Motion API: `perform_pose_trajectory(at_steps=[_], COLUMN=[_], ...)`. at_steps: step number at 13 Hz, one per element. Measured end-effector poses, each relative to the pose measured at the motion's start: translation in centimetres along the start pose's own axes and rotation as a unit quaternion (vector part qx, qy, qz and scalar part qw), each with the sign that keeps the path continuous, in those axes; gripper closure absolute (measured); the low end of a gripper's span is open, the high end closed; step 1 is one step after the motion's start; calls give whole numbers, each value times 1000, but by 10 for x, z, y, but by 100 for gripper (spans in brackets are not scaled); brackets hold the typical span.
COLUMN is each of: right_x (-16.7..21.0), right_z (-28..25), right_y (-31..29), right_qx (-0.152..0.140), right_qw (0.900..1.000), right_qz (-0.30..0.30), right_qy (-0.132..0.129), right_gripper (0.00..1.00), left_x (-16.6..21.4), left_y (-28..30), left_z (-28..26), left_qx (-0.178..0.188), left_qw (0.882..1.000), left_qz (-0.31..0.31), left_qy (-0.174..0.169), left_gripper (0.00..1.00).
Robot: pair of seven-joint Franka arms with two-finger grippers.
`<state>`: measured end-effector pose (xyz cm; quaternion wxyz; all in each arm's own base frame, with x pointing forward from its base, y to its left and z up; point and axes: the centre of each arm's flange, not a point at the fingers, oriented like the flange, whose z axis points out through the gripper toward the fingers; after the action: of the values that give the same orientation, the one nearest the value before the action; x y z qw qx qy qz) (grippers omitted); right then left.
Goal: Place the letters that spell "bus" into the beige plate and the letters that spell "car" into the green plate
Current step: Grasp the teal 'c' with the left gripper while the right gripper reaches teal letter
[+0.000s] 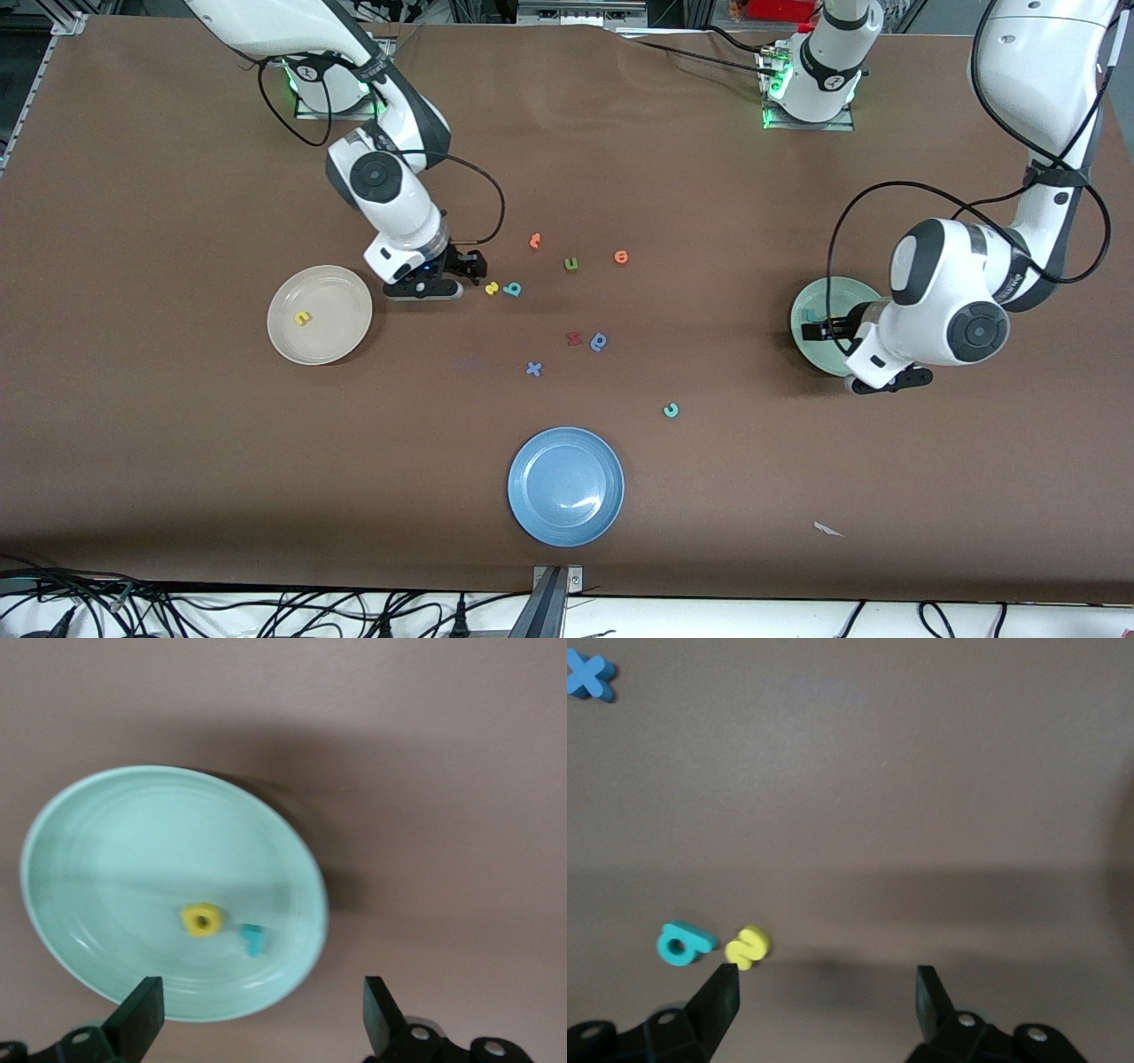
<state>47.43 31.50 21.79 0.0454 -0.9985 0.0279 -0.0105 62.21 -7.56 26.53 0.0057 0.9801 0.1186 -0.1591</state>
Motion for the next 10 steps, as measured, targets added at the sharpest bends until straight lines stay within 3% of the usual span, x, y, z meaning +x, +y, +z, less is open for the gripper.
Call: perform_pose_trajectory(at_steps=[4, 7, 10], right_x=[-4, -11, -16], right_z=[14, 28, 37], right_y=[-16, -27, -30], right_qx=[12, 29, 30], right_qw=[999, 998, 998], right_qz=[44, 58, 56], right_qy=[-2, 1, -2], right_gripper=[12, 12, 12], left_x=[-7, 7, 2], left_y=[83, 118, 149], left_z=[-12, 11, 30], left_qx=[-28, -56, -64], left_qw=[989, 970, 964], left_qz=[-140, -233, -254], left_qy=[36, 47, 49], left_gripper=[0, 0, 0])
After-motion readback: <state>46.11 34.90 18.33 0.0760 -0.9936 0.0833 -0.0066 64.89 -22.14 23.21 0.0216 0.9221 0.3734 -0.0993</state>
